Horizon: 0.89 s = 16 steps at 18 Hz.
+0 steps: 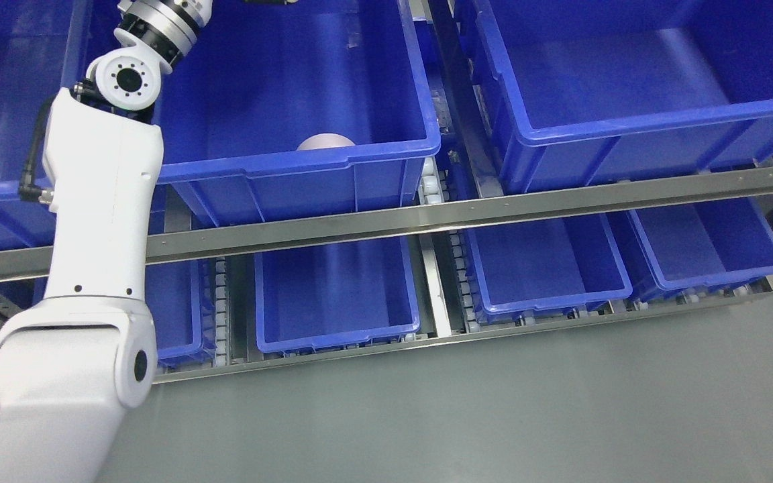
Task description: Stack pink IKEA bowls on left shelf middle
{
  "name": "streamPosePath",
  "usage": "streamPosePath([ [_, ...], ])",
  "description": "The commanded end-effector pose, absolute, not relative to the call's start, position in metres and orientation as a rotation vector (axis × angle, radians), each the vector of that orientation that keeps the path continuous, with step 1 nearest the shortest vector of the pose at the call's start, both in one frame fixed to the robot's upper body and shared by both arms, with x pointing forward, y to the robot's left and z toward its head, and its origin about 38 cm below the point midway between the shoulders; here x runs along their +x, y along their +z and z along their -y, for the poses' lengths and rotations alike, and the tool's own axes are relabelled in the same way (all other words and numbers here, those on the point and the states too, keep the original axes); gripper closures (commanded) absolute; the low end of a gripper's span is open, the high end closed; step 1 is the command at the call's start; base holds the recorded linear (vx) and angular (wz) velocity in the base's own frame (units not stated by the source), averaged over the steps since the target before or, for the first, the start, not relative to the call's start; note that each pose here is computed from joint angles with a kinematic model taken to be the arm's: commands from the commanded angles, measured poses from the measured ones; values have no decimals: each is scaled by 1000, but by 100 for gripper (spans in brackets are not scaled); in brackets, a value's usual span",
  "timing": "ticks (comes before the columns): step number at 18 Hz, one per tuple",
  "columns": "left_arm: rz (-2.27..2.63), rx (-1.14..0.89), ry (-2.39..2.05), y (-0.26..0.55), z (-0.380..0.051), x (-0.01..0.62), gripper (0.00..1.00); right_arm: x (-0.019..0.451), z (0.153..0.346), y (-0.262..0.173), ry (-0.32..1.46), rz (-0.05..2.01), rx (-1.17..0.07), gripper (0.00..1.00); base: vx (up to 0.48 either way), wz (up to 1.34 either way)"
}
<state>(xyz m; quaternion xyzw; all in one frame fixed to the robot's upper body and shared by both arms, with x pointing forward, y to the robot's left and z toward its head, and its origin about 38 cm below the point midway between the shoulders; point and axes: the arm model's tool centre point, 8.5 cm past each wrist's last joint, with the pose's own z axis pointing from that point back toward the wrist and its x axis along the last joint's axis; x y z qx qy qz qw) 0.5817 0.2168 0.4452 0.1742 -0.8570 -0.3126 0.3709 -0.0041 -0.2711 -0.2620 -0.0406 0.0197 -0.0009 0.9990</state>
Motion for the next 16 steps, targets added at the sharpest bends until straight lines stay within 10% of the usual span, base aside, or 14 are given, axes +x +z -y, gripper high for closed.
streamPosePath([
  [1, 2238, -110, -559, 452, -142, 565, 1, -11, 282, -261, -12, -29, -99, 0, 0, 0],
  [16, 1908, -769, -919, 338, 26, 426, 0, -11, 282, -261, -12, -29, -99, 0, 0, 0],
])
